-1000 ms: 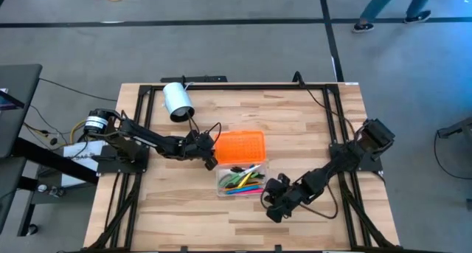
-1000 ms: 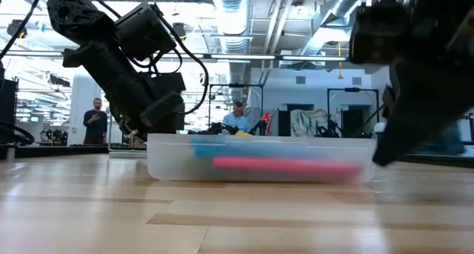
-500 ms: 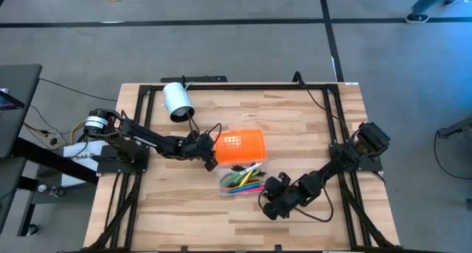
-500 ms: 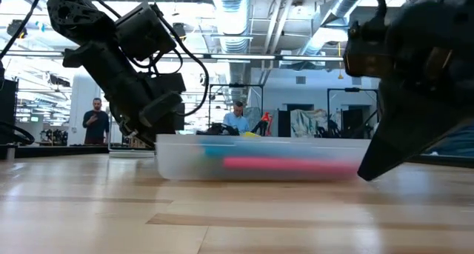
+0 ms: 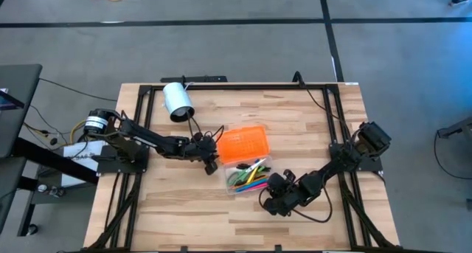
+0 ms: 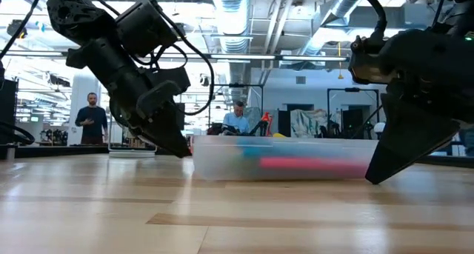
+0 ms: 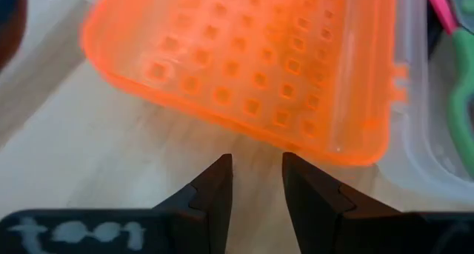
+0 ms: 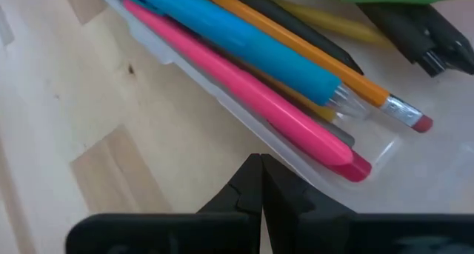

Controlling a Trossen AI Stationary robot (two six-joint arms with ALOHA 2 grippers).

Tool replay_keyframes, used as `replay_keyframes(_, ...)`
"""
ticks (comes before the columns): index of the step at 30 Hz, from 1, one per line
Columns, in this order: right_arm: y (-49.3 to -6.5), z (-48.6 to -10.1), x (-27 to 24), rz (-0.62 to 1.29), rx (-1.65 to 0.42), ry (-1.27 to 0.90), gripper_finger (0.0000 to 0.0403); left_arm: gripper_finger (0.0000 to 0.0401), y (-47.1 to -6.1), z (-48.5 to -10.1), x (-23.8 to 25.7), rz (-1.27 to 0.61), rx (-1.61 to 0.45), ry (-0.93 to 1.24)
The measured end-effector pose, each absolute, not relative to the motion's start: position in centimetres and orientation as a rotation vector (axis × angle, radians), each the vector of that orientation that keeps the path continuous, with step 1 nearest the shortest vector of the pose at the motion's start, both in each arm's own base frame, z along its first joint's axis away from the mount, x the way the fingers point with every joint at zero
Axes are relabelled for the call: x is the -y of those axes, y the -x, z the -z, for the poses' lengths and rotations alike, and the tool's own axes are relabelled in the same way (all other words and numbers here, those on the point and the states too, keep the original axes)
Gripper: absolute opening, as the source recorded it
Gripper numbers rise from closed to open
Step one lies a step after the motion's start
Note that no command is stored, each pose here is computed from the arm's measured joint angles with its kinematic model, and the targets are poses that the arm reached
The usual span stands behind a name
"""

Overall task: Pick & place school supplies into a supply box
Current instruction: Close the orange supply box

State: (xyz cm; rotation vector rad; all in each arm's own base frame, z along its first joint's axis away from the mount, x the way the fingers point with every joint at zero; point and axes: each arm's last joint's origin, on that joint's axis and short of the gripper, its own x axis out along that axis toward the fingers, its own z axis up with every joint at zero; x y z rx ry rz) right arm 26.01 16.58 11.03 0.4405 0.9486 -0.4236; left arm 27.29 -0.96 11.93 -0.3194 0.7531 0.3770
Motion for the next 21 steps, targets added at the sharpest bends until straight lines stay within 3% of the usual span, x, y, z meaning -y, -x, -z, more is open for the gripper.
replay_keyframes(8,-24.9,-10.8,-17.0,0.472,-0.981,-0.419,0.0000,0.0107,-26.5,-11.4,2.6,-0.319,-0.855,0.293)
replay_keyframes(12,-24.2,-10.7,-17.5,0.495,-0.972,-0.423,0.0000,0.0104,-26.2,-12.7,3.6,-0.347,-0.786,0.250)
replay_keyframes(21,-23.8,-10.8,-18.0,0.502,-0.941,-0.441,0.0000,0.0028,-26.1,-17.2,1.5,-0.432,-0.563,0.097)
